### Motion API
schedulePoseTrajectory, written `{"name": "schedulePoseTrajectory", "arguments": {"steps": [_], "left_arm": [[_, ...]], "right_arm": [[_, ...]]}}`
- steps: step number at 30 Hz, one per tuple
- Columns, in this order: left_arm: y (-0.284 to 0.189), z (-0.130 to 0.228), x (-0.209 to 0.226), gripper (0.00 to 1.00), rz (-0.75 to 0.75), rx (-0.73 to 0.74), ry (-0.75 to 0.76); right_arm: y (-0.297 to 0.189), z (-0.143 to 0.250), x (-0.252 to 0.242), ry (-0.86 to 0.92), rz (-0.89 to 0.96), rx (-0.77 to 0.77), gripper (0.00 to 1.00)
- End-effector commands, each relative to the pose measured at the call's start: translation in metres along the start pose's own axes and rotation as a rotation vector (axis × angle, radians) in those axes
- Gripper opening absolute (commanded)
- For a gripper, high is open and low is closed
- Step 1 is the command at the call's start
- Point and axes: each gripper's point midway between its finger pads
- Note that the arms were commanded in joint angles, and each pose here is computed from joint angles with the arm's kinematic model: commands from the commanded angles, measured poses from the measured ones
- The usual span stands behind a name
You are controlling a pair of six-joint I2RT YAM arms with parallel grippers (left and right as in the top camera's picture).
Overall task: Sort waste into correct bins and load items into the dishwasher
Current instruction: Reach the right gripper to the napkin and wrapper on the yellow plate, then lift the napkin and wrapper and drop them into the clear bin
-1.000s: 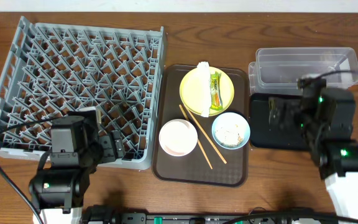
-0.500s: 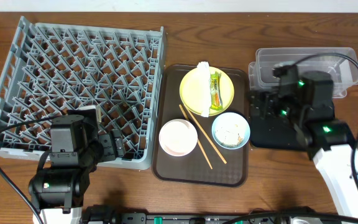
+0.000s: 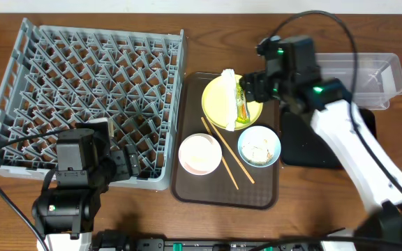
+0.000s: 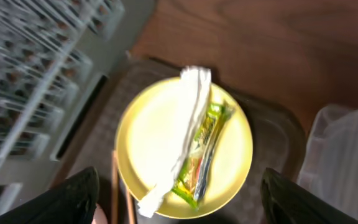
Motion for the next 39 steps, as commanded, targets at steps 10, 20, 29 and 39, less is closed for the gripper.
{"name": "schedulePoseTrajectory", "arguments": {"steps": [10, 20, 29, 39], "left_arm": [[-0.006, -0.008, -0.001, 0.87, 0.001, -0.027, -0.005], [-0.006, -0.008, -0.001, 0.87, 0.001, -0.025, -0.005], [-0.006, -0.007, -0.001, 0.87, 0.001, -0.023, -0.005], [-0.006, -0.007, -0.001, 0.87, 0.001, -0.022, -0.005]], "right_arm": [[0.11, 0.067, -0.008, 0.069, 0.15, 0.205, 0.78], [0.135, 0.094, -0.016, 0.161, 0.186, 0.272, 0.55], [0.11, 0.042, -0.001, 0.182, 0.09, 0.142, 0.01], [0.015, -0.054, -0.071, 0.405, 0.214, -0.208, 0.01]]}}
Point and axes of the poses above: each gripper's point midway between its finger pads, its own y axis out along the fingers, its own x axis along the line the jaws close on, z = x × y, and after that the axes turned 5 degrees about y, right-handed
